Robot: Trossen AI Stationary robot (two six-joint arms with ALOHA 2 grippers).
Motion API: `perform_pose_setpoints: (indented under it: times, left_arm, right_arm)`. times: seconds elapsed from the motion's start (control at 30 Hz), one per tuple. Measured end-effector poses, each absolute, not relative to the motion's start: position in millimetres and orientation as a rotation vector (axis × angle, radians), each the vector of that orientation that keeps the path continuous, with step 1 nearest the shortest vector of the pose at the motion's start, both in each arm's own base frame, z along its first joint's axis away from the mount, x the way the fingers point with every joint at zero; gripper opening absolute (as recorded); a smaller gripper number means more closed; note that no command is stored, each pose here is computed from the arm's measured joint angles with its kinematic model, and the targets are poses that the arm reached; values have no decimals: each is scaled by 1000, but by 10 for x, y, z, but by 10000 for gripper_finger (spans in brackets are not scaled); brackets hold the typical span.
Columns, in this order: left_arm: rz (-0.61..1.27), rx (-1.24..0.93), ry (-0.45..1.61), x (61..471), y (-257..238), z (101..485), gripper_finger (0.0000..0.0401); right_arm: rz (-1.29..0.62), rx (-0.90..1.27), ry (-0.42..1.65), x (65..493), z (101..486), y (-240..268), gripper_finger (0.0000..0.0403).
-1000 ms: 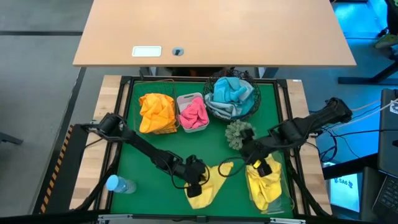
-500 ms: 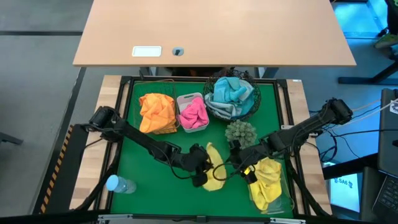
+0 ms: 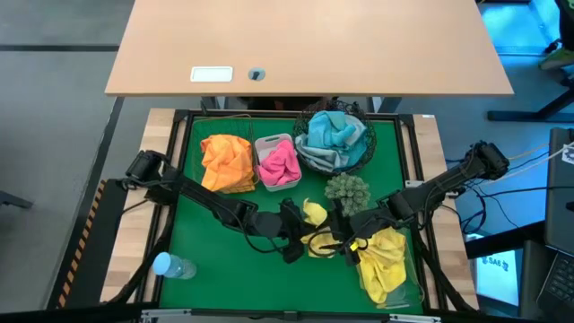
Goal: Sort microfiber towel by color & place in baskets
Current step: Put the yellow microfiber towel into the transparent bin
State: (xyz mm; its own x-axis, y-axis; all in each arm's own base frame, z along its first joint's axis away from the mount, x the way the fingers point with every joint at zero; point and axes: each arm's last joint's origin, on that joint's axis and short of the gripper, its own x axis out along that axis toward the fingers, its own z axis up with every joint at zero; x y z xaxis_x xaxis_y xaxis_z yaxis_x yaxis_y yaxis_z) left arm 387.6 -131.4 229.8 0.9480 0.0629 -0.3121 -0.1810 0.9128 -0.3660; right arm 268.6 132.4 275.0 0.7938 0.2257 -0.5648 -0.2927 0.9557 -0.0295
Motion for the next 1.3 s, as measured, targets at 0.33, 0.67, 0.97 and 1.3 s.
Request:
perform_pose_setpoints:
  times: [0.33, 0.67, 0.97, 1.3]
  left_arm:
    - [135, -384, 284, 3865, -1319, 2329, 0]
    - [116, -393, 260, 3863, -1347, 2373, 0]
    - [129, -359, 264, 3862, -1339, 2366, 0]
    - [92, -323, 171, 3887, -1348, 2465, 0]
  right_arm:
    - [222, -141, 613, 2684, 2810, 1305, 238]
    - [192, -141, 601, 2714, 3045, 1295, 238]
    - [197, -98, 623, 2699, 3188, 1298, 238]
    - [105, 17, 797, 2601, 3065, 1248, 238]
